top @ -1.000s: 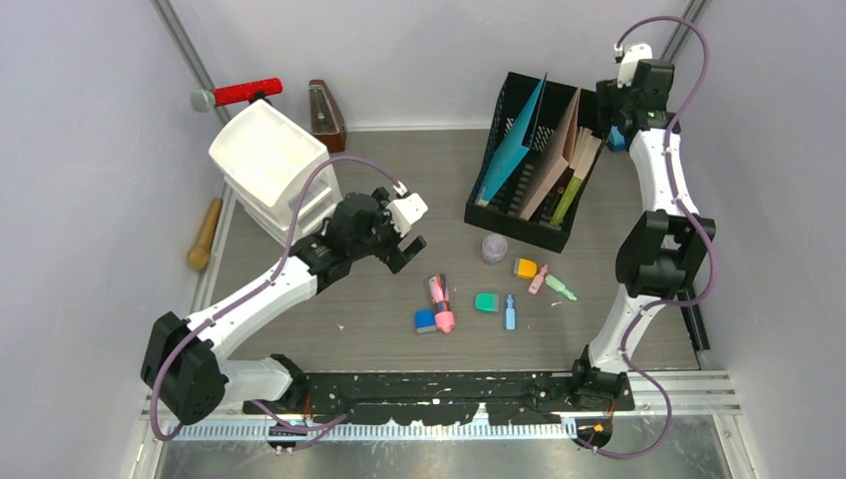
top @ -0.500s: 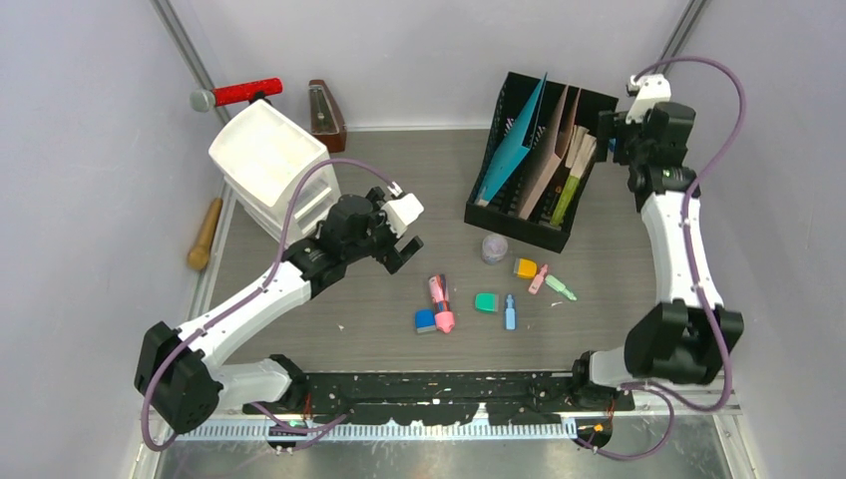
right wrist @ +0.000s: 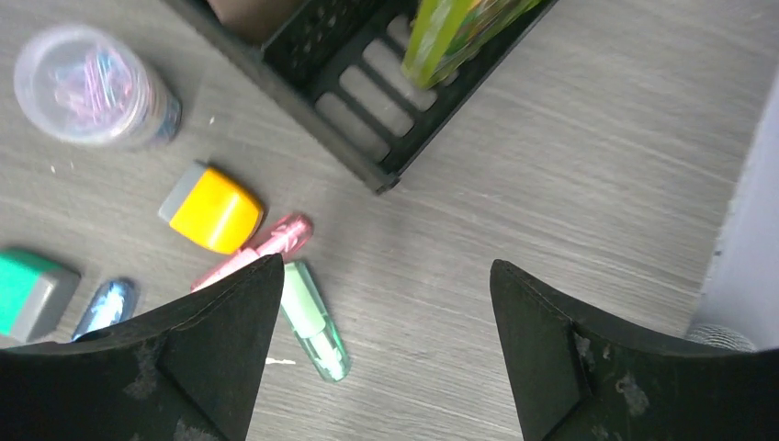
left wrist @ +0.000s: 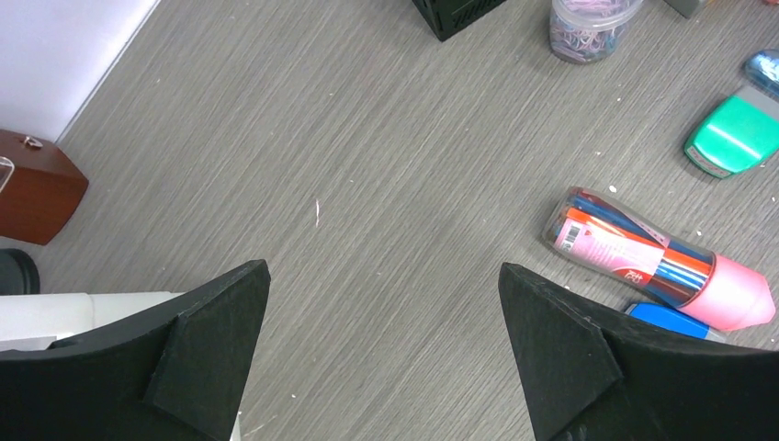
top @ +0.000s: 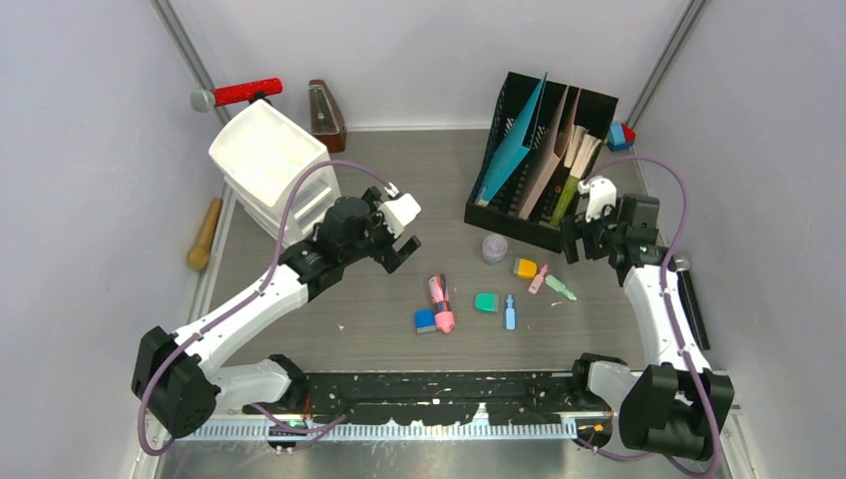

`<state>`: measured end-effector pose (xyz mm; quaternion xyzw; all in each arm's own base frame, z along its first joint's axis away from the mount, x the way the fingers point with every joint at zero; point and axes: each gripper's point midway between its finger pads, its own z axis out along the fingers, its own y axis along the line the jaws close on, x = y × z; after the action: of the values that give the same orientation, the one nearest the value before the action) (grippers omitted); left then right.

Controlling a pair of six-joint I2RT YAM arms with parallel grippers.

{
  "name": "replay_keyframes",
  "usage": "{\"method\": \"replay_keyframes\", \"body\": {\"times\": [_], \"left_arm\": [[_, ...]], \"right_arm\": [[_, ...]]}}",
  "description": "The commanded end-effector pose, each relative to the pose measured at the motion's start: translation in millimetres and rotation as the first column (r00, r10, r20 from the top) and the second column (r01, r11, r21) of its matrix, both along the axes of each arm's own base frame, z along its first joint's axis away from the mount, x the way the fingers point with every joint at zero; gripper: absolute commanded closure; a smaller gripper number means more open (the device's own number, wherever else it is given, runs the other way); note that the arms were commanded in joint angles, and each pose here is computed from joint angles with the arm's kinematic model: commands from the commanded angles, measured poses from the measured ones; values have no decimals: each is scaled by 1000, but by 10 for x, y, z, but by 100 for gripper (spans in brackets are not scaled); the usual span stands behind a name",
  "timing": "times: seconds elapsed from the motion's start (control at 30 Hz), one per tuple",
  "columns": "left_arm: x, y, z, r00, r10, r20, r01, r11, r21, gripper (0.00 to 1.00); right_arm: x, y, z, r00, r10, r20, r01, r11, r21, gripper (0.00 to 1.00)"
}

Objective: Organize the desk
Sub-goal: Move the storage box to the corner of the board, then move the storage box to the center of the board.

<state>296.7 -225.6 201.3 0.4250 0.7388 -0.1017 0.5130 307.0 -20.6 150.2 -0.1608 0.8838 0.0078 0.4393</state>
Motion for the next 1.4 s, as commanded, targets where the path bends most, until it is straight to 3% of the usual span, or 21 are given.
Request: {"method": "replay_keyframes", "body": {"times": [0.0, 0.2, 0.33, 0.73, 0.9, 1.13, 1.27, 1.37], "left_arm": [[65, 15, 216, 995, 10, 96, -6, 999, -41, 0], [84, 77, 235, 993, 32, 110, -28, 999, -43, 0], [83, 113, 263, 993, 41, 114, -35, 998, -54, 0], [145, 154, 181, 992, 54, 118, -51, 998, -29, 0], [216, 294, 207, 985, 119, 127, -118, 993, -12, 0], [244, 536, 457, 966, 220, 139, -224, 974, 18, 0], [253, 877, 700, 928, 331, 174, -353, 928, 118, 0], [299, 1230, 935, 884, 433, 178, -455, 883, 112, 0]], "right_arm": [[80, 44, -181, 994, 104, 9, -104, 994, -41, 11], [452, -92, -515, 997, 74, -27, -76, 996, -54, 15], [798, -347, -578, 998, -61, -31, 58, 995, -86, 21], [1672, -709, -120, 959, -271, 80, 275, 960, -48, 26], [1524, -615, -80, 966, -251, 67, 253, 967, -21, 23], [829, -178, 169, 996, -88, 21, 86, 995, 53, 16], [485, 156, 447, 999, 25, 27, -29, 988, 153, 15], [337, 396, 610, 994, 93, 58, -104, 968, 227, 15]]}}
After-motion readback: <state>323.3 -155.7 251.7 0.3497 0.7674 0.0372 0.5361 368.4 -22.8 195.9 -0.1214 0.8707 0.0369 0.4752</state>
